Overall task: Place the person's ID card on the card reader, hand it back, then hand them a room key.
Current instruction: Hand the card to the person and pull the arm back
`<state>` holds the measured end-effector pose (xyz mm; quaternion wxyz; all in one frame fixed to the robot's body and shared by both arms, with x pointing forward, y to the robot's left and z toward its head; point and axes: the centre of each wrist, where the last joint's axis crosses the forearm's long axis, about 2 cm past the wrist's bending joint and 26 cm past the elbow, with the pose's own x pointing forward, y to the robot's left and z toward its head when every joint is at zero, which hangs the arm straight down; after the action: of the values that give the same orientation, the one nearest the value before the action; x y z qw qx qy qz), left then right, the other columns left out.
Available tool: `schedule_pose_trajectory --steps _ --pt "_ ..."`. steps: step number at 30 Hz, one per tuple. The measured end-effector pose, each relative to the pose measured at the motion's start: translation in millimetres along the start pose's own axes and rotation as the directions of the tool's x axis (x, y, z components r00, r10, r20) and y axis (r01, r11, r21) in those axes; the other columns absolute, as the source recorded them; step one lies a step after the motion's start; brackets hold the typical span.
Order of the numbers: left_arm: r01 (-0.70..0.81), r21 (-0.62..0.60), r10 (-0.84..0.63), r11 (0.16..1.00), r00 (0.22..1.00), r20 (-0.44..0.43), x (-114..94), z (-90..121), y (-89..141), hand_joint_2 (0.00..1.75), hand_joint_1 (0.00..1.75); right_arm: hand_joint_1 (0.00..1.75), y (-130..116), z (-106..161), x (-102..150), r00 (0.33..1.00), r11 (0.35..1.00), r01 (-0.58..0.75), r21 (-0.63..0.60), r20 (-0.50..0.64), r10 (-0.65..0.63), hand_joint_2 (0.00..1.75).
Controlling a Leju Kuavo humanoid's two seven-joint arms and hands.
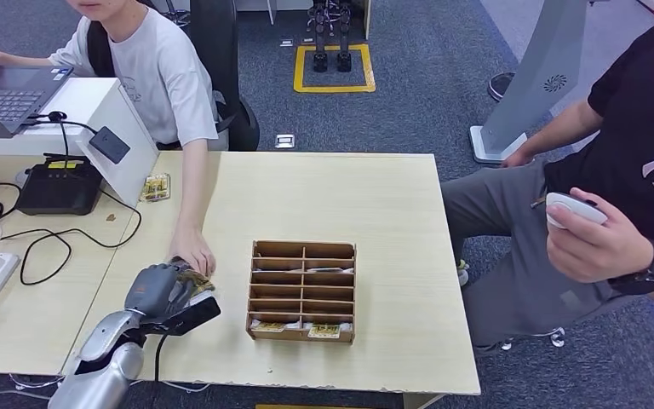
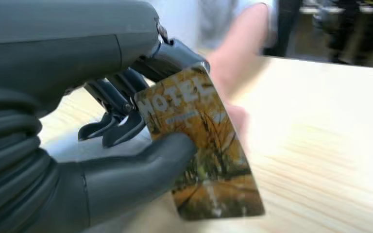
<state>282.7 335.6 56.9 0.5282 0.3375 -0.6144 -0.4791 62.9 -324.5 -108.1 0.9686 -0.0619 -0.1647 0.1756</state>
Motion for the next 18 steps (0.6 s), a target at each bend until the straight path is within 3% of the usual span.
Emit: schedule_pose_trajectory --steps 5,10,13,18 --pt "-0.292 0.197 0.281 0.936 0.956 0.08 22.6 -18.2 21.0 1.75 1.75 0.0 0.6 0.3 -1.2 1.0 1.0 -0.011 0.001 0.007 0.011 0.0" --pt "-0.353 0.285 0.334 0.891 0.936 0.116 30.9 -25.8 36.8 1.75 1.75 0.0 1.7 0.5 -1.9 1.0 1.0 -0.013 0.003 0.006 0.013 0.0" --pt "-0.438 0.375 0.401 0.817 0.899 0.177 35.0 -32.0 48.6 1.75 1.75 0.0 2.1 0.5 -1.5 1.0 1.0 -0.022 0.004 0.006 0.022 0.0" --pt "-0.47 0.546 0.41 0.694 0.881 0.237 35.8 -58.4 94.8 1.75 1.75 0.0 3.2 -0.5 4.2 0.999 0.999 -0.042 0.008 0.002 0.042 0.0"
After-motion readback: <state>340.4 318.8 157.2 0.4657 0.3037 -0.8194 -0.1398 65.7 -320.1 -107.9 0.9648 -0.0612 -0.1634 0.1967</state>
